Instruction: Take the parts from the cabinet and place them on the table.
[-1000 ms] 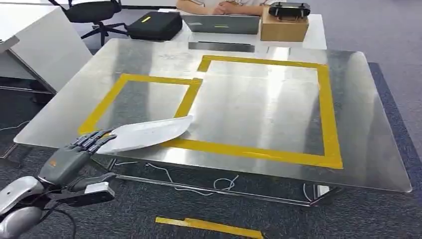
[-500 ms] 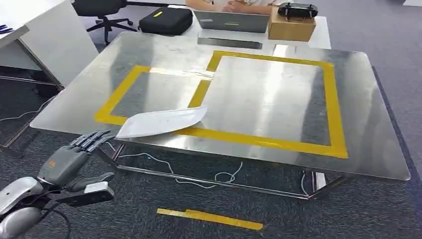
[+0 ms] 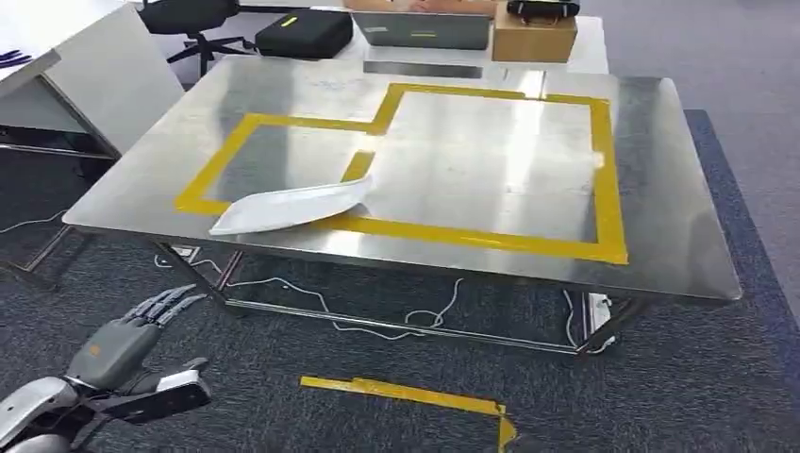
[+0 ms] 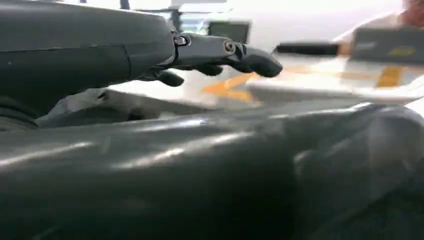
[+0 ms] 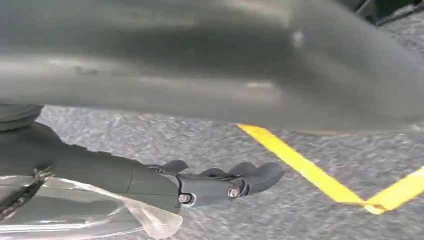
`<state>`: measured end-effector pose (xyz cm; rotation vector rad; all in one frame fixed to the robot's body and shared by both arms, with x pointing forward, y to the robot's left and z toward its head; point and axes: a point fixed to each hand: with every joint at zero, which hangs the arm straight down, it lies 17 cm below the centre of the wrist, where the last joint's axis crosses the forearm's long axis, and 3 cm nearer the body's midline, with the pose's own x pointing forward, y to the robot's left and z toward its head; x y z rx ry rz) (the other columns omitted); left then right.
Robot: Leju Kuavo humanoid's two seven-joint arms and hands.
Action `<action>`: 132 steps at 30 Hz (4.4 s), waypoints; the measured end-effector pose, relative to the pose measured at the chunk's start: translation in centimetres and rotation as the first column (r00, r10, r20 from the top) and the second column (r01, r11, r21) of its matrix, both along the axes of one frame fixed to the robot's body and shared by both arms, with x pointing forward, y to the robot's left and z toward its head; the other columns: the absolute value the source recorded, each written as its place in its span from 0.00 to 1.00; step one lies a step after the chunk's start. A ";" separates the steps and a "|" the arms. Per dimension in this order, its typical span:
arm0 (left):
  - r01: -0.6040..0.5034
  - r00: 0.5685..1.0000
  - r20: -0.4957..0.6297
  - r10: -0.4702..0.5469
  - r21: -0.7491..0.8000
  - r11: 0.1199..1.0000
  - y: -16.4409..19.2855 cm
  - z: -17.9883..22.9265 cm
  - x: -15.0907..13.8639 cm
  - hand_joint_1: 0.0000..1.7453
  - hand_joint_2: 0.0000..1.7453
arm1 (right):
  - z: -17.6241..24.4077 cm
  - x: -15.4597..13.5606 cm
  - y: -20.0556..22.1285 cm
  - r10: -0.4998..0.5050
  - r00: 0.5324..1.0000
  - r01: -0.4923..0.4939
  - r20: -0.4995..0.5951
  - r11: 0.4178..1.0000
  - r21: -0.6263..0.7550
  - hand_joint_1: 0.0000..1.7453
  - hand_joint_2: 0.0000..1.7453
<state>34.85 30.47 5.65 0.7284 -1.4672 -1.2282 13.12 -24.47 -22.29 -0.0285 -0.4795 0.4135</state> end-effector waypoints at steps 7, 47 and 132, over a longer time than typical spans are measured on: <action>-0.036 0.996 -0.083 0.036 0.004 0.999 0.9 -2.9 -2.5 0.00 0.00 | 0.2 -0.5 -0.2 -0.014 1.000 0.014 -0.004 1.000 -0.002 0.00 0.00; -0.821 0.319 -0.932 0.171 -0.182 0.541 -4.8 -25.5 -28.0 0.00 0.00 | 0.2 -5.6 -4.8 -0.426 0.903 0.427 -0.050 0.904 0.025 0.00 0.00; -0.792 0.360 -0.884 0.300 -0.119 0.598 -1.3 -27.6 -27.4 0.00 0.00 | 1.4 -7.5 -6.2 -0.442 0.894 0.445 -0.076 0.895 0.020 0.00 0.00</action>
